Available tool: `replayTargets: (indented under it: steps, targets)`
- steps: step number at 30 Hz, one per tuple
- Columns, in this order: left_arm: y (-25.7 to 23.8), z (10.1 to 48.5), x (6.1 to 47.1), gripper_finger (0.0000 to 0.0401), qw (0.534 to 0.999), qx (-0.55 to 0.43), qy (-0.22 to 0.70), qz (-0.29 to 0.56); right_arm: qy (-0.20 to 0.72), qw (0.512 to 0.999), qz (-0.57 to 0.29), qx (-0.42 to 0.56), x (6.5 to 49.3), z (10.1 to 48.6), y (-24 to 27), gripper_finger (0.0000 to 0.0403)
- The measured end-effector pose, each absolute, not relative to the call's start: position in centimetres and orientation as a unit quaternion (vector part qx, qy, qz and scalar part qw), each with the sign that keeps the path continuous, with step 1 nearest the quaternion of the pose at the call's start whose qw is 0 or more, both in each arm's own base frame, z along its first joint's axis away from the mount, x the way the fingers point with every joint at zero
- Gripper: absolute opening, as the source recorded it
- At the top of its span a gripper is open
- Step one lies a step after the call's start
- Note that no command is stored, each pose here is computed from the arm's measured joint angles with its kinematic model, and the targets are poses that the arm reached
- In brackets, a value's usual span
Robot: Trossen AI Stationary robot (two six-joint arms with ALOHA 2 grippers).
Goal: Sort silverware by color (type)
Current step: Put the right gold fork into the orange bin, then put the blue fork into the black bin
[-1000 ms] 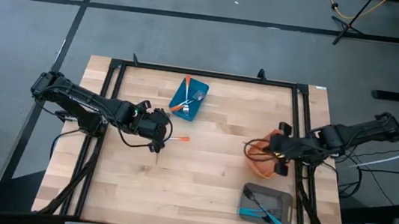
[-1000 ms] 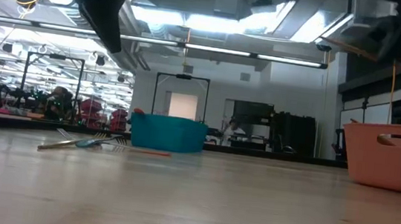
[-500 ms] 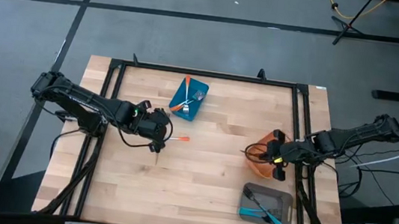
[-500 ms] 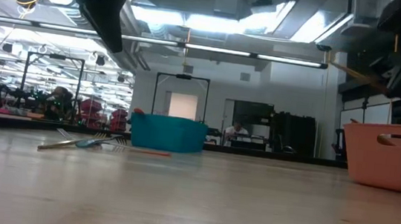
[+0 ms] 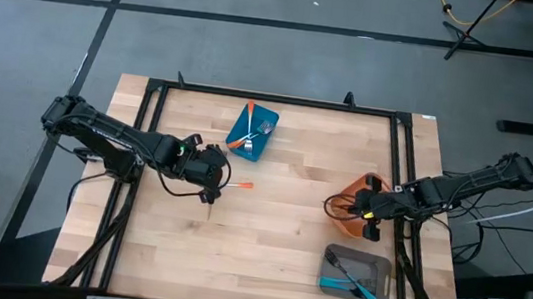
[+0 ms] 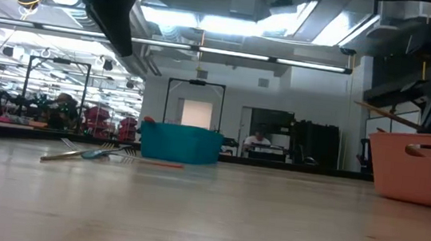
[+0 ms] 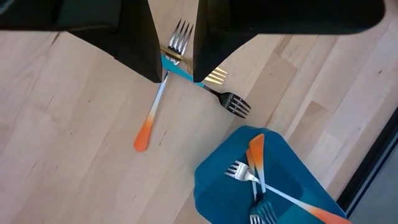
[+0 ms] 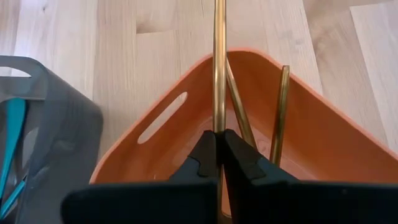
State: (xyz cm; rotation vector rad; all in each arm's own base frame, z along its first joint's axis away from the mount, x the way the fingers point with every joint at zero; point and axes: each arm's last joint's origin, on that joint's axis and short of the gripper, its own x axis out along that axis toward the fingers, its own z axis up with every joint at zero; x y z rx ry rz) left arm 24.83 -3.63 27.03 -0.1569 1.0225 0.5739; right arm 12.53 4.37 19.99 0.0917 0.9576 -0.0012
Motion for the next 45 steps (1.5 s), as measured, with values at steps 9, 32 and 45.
replayTargets:
  steps: [9, 32, 45]
  targets:
    - [-3.66, 27.09, 24.97, 0.0084, 0.834, -0.077, 0.476, 0.269, 0.461, 0.887, -0.003, 0.044, 12.53, 19.98, 4.35, 0.0]
    - [-3.71, 27.09, 25.24, 0.0084, 0.837, -0.105, 0.46, 0.279, 0.456, 0.889, -0.031, 0.037, 12.5, 19.96, 4.16, 0.0096]
    - [-3.71, 27.08, 25.24, 0.0084, 0.816, -0.211, 0.42, 0.336, 0.456, 0.889, -0.031, 0.037, 12.5, 19.96, 4.16, 0.0096]
